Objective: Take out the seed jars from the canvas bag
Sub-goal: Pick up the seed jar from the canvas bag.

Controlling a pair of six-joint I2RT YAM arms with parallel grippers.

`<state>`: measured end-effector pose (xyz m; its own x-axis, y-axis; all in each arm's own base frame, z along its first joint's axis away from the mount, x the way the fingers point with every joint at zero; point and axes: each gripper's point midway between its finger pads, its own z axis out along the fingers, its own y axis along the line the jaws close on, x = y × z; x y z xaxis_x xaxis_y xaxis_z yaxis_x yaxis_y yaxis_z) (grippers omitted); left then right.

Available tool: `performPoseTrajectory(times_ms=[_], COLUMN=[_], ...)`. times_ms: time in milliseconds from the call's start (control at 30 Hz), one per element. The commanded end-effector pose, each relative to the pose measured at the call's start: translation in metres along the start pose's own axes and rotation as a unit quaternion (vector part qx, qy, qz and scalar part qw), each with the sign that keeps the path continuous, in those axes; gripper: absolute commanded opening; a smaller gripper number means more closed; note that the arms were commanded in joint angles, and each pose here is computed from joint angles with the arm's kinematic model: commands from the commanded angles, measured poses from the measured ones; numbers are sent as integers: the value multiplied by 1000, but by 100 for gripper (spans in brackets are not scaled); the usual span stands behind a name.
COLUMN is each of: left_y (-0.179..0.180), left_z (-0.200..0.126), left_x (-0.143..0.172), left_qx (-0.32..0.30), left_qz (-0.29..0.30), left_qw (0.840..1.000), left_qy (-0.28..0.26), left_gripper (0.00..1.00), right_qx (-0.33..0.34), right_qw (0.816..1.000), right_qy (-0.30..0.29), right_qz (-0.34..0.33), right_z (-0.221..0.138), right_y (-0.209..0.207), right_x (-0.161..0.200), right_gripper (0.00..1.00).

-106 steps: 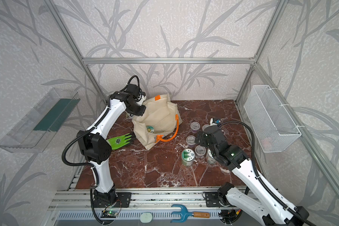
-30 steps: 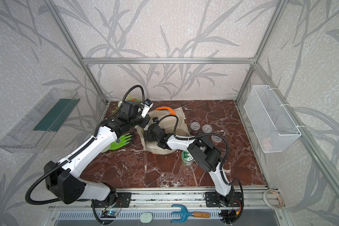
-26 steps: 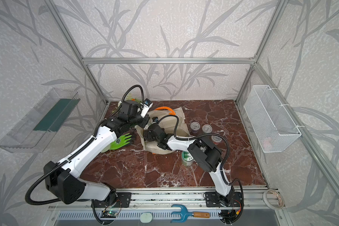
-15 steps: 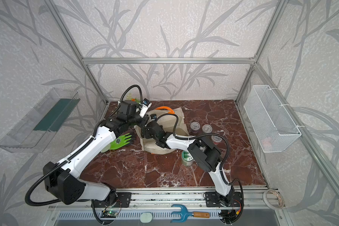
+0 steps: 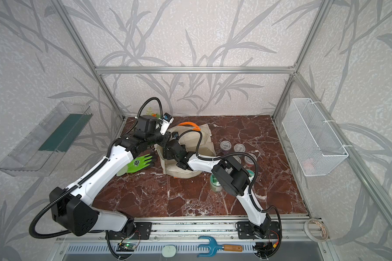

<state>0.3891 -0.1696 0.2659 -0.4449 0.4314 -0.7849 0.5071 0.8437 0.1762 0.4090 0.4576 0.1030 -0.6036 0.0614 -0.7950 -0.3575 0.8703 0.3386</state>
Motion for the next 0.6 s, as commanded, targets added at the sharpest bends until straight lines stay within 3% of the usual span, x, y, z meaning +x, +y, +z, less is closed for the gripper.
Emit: performPoseTrajectory(times_ms=[0, 167, 300, 367, 567], left_y=[1, 2, 2, 2, 12], left_z=[-17, -18, -19, -18, -13], left_x=[-16, -15, -15, -15, -13], left_qx=[7, 7, 8, 7, -15], left_qz=[-8, -12, -15, -15, -31], left_qw=[999, 999, 999, 999, 999], left_qy=[-38, -38, -39, -39, -28], left_gripper=[0, 0, 0, 0, 0], right_qx=[10, 10, 7, 4, -6], right_qw=[1000, 1000, 1000, 1000, 1000], right_qy=[-11, -8, -3, -1, -12], right_qz=[-6, -4, 3, 3, 7], right_z=[0, 1, 5, 6, -9], right_y=[1, -1, 0, 1, 5], right_x=[-7, -3, 1, 2, -11], right_gripper=[78, 71, 83, 84, 63])
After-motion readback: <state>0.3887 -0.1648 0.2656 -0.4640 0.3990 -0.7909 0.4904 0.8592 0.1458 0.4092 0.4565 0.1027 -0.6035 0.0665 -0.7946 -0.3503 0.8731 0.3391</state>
